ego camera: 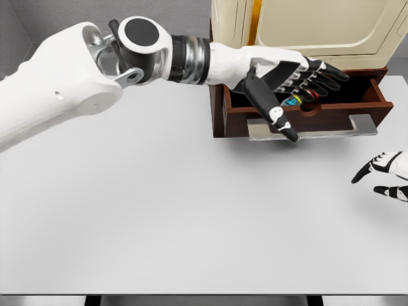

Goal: Put the switch into the drawer with left arm, and close the drawer with right arm

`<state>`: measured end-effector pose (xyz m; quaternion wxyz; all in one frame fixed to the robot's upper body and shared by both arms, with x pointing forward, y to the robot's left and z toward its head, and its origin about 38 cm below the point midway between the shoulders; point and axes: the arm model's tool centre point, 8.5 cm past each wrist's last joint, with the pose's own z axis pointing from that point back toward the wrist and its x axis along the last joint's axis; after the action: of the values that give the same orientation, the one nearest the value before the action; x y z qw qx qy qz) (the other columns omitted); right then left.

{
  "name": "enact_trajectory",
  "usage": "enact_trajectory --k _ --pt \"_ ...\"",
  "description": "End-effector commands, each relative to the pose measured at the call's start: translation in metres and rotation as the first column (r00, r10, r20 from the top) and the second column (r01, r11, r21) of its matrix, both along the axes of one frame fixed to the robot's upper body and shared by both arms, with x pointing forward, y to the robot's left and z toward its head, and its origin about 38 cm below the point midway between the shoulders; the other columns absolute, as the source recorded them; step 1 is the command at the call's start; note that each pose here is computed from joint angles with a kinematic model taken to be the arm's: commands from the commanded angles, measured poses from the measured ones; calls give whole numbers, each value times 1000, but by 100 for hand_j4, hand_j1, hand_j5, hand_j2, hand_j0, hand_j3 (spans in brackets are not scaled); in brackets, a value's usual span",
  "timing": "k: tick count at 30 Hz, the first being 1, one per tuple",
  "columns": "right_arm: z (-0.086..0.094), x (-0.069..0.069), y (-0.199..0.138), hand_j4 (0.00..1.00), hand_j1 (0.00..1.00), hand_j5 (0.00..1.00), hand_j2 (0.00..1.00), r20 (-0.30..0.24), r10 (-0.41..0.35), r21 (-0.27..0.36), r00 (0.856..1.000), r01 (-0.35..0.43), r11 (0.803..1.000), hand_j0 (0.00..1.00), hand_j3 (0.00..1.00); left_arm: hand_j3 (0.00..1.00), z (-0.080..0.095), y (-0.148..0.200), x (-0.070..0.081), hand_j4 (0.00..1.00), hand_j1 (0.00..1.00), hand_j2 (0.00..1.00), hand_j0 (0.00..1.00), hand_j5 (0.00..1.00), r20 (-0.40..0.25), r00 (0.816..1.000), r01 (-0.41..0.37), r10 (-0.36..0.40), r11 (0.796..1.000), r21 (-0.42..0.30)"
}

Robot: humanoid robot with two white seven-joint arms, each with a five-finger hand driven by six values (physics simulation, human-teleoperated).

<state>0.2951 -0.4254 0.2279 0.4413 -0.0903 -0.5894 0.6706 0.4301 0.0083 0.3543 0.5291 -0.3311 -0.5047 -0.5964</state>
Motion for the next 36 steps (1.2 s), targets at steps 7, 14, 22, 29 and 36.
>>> enact_trajectory --k 7,14,22,29,36 --pt "16 9 2 56 56 56 56 47 8 2 999 -8 1000 56 56 100 23 155 -26 100 100 100 100 100 130 991 16 -5 996 -85" --pt "24 22 19 56 56 56 56 75 59 11 995 -60 998 56 56 100 22 247 -18 100 100 100 100 100 414 901 -173 126 982 78" --pt "24 29 27 56 56 56 56 80 81 14 994 -83 996 56 56 100 -15 320 25 100 100 100 100 100 730 644 -423 -230 688 590" --pt "18 34 36 57 57 57 57 69 103 17 992 -104 994 57 57 100 5 318 11 100 100 100 100 100 741 431 -252 -515 719 647" --pt "16 40 26 58 58 58 58 66 67 25 996 -69 997 58 58 100 -3 310 12 100 100 100 100 100 740 437 -228 -510 733 640"
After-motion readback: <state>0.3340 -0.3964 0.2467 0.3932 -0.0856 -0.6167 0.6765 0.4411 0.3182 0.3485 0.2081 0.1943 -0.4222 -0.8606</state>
